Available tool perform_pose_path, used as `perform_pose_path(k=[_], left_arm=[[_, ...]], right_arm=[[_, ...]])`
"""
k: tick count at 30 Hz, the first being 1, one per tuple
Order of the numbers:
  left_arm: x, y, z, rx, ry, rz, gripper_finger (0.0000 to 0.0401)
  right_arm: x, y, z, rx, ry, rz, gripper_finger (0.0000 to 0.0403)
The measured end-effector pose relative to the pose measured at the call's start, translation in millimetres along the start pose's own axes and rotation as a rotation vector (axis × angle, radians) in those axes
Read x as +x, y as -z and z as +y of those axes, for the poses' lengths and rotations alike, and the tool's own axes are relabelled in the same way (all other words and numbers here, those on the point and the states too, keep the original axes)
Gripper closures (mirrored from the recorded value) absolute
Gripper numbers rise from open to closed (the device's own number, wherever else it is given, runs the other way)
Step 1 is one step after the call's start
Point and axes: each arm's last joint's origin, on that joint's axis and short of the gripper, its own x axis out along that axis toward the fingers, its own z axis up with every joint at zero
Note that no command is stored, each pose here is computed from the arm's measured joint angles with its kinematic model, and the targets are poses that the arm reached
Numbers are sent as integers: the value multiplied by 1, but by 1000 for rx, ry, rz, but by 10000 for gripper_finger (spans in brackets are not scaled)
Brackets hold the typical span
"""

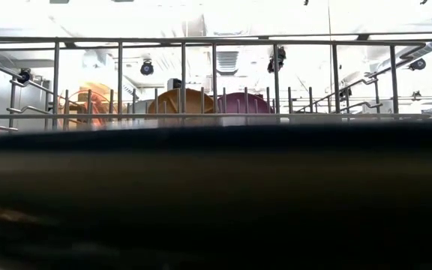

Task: Sort dishes
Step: Put the blue plate into the dish rack

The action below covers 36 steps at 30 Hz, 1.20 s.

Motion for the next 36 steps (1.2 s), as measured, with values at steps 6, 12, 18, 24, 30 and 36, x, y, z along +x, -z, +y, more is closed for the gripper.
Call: perform_pose_path(k=[6,12,18,24,30,36], left_arm=[[25,6,-13,-10,-36,4,401],[43,13,-21,8,-110,-3,401],[59,16,-19,-1,-131,17,401],[78,20,-19,-34,-159,27,401],[80,20,-20,-33,-185,17,401],[82,19,-19,-36,-185,8,401]], right_arm=[[20,10,-1,61,48,-5,225],[41,17,3,100,44,-15,219],[62,20,7,125,24,-62,222],[68,20,5,139,38,-85,224],[69,17,3,136,54,-136,231],[71,14,0,128,68,-224,235]])
